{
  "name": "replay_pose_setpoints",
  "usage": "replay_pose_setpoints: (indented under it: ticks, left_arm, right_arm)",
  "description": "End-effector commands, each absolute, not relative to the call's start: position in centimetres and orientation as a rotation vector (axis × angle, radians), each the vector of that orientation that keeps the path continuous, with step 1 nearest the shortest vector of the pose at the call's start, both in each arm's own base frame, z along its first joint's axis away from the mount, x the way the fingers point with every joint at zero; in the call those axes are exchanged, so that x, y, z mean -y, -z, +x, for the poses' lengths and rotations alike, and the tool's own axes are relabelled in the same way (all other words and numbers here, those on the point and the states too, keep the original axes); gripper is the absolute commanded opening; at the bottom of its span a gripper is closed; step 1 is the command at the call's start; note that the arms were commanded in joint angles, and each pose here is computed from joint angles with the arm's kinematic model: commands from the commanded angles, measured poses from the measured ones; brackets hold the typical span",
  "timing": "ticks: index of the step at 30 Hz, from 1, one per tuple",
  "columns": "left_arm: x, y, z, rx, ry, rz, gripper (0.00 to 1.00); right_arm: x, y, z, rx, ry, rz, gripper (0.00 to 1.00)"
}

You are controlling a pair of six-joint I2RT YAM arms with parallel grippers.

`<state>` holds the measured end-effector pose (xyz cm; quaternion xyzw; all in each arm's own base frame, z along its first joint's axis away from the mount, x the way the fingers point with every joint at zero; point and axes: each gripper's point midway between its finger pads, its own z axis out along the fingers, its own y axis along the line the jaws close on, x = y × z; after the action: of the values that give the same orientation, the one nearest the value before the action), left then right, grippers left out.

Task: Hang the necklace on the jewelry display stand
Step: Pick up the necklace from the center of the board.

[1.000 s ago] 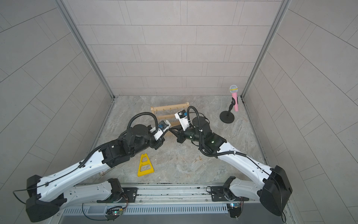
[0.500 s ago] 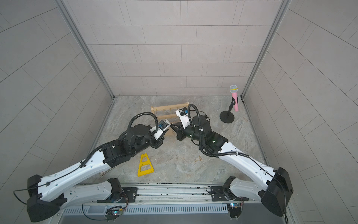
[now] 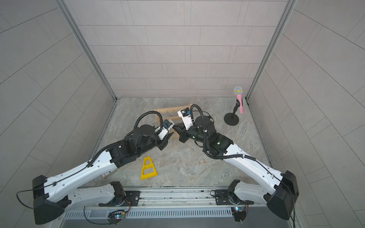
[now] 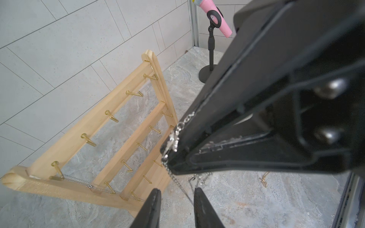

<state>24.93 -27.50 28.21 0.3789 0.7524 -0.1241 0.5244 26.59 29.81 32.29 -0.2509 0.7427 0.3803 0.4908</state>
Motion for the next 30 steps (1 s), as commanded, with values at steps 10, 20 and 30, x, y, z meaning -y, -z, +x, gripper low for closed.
replay_pose_setpoints:
  ticks: [10, 20, 30]
  left_arm:
    - [27.8, -29.0, 26.8, -1.797, 0.324, 0.782, 0.34]
    - [27.1, -28.7, 27.0, -1.807, 0.326, 0.757, 0.34]
    - [27.9, -27.1, 27.7, -1.839, 0.364, 0.698, 0.38]
  right_arm:
    - [-29.5, -35.5, 25.4, -1.719, -0.954, -0.633, 0.00]
    - [-29.5, -35.9, 25.3, -1.712, -0.960, -0.624, 0.00]
    - [-29.4, -37.3, 25.1, -1.677, -0.989, -0.611, 0.00]
